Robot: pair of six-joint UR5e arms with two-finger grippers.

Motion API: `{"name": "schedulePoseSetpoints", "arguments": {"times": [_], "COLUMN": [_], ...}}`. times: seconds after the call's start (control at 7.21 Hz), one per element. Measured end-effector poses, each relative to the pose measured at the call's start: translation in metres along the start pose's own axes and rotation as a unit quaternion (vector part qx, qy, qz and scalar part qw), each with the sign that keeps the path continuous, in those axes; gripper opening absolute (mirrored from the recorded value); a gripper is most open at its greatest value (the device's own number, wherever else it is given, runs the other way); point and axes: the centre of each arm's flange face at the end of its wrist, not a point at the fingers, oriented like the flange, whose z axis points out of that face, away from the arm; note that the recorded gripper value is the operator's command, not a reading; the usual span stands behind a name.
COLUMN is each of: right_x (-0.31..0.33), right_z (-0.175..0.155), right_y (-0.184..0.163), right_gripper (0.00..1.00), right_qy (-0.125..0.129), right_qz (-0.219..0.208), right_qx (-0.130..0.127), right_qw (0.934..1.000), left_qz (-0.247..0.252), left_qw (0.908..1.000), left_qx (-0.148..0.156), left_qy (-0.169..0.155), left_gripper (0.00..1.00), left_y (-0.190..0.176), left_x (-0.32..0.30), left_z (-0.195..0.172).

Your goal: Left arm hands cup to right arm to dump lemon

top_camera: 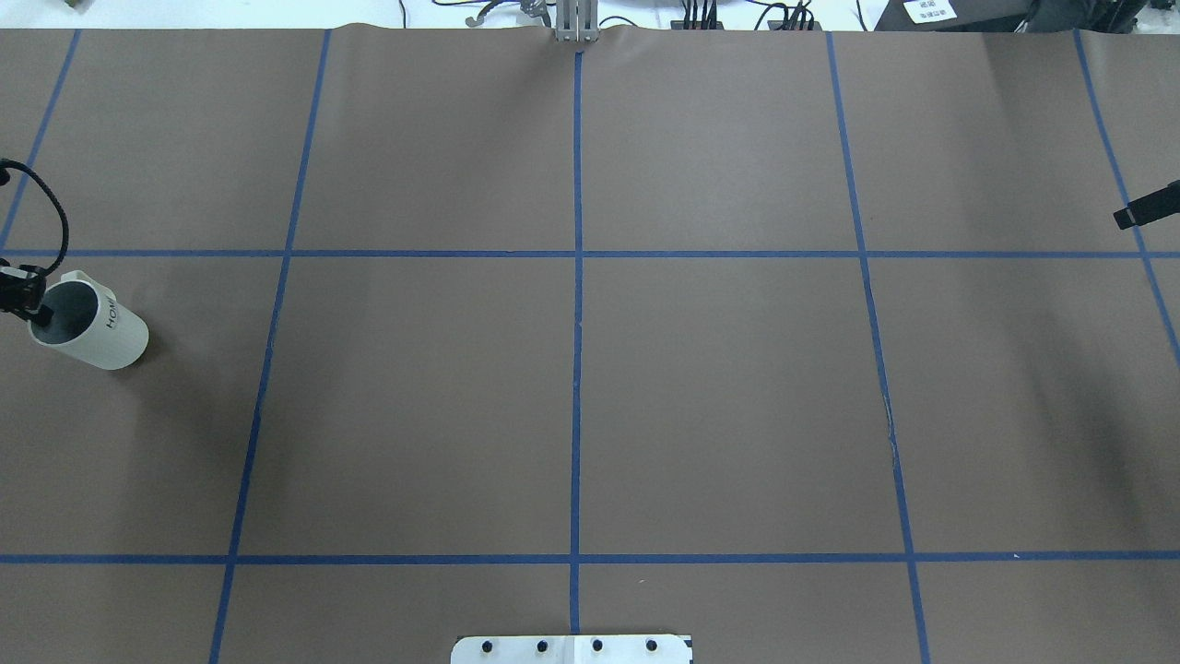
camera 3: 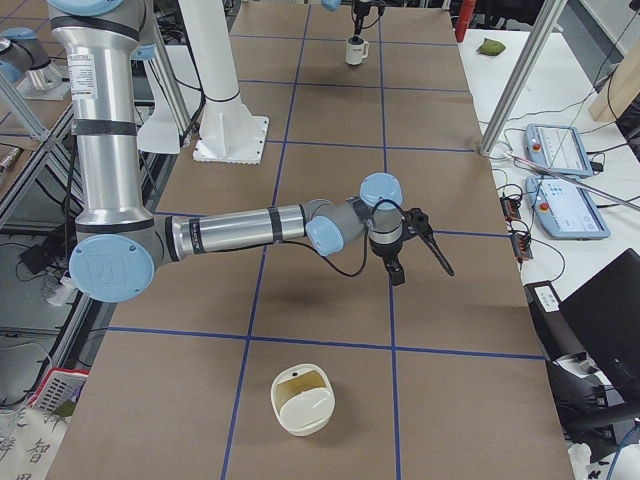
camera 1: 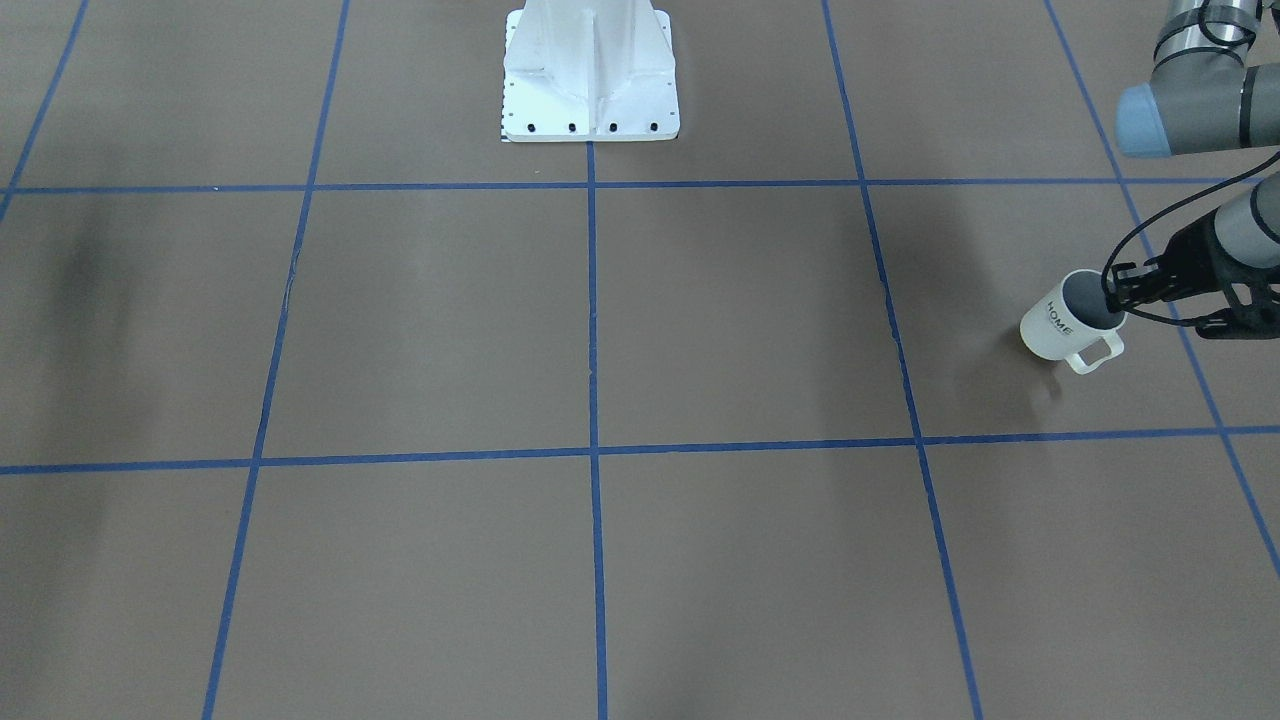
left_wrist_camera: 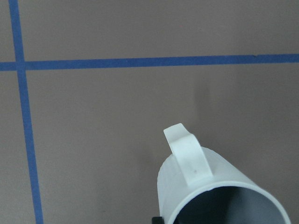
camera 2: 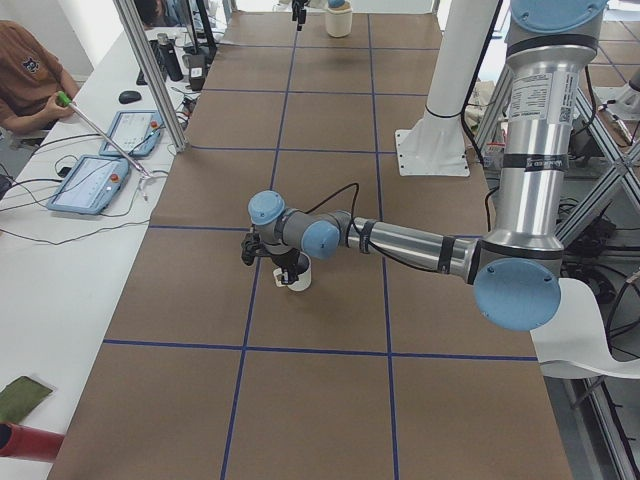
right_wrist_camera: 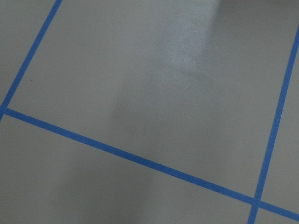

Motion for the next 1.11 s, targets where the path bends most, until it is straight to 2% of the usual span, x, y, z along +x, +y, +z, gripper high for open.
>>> {"name": "schedulePoseSetpoints", "arguments": {"times": [0.42,0.55,0.69,0.83,1.11], "right_x": [-0.002,-0.003,-0.003,-0.004,-0.005], "right_z": [-0.003,-0.003,-0.003,-0.004,-0.005], "right_y": [0.0,0.0,0.0,-0.001,-0.003], "right_gripper": [1.0,1.0,1.0,1.0,1.0], "right_qy": [-0.001,-0.001,-0.001,-0.001,-0.001], "right_qz": [-0.001,-0.002,-0.002,-0.003,-0.004], "right_qx": [0.002,0.002,0.003,0.003,0.005], "right_qw": [1.0,1.0,1.0,1.0,1.0], "left_qz": [0.0,0.0,0.0,0.001,0.009], "left_qw": [1.0,1.0,1.0,1.0,0.9999], "left_qx": [0.003,0.002,0.0,-0.003,-0.006], "left_qy": [0.005,0.004,0.004,0.003,0.002], "left_gripper": [0.0,0.03,0.54,1.0,1.0], "left_y": [0.026,0.032,0.035,0.036,0.037], "left_x": [0.001,-0.001,-0.001,-0.001,0.006], "left_z": [0.0,0.0,0.002,0.004,0.009]}}
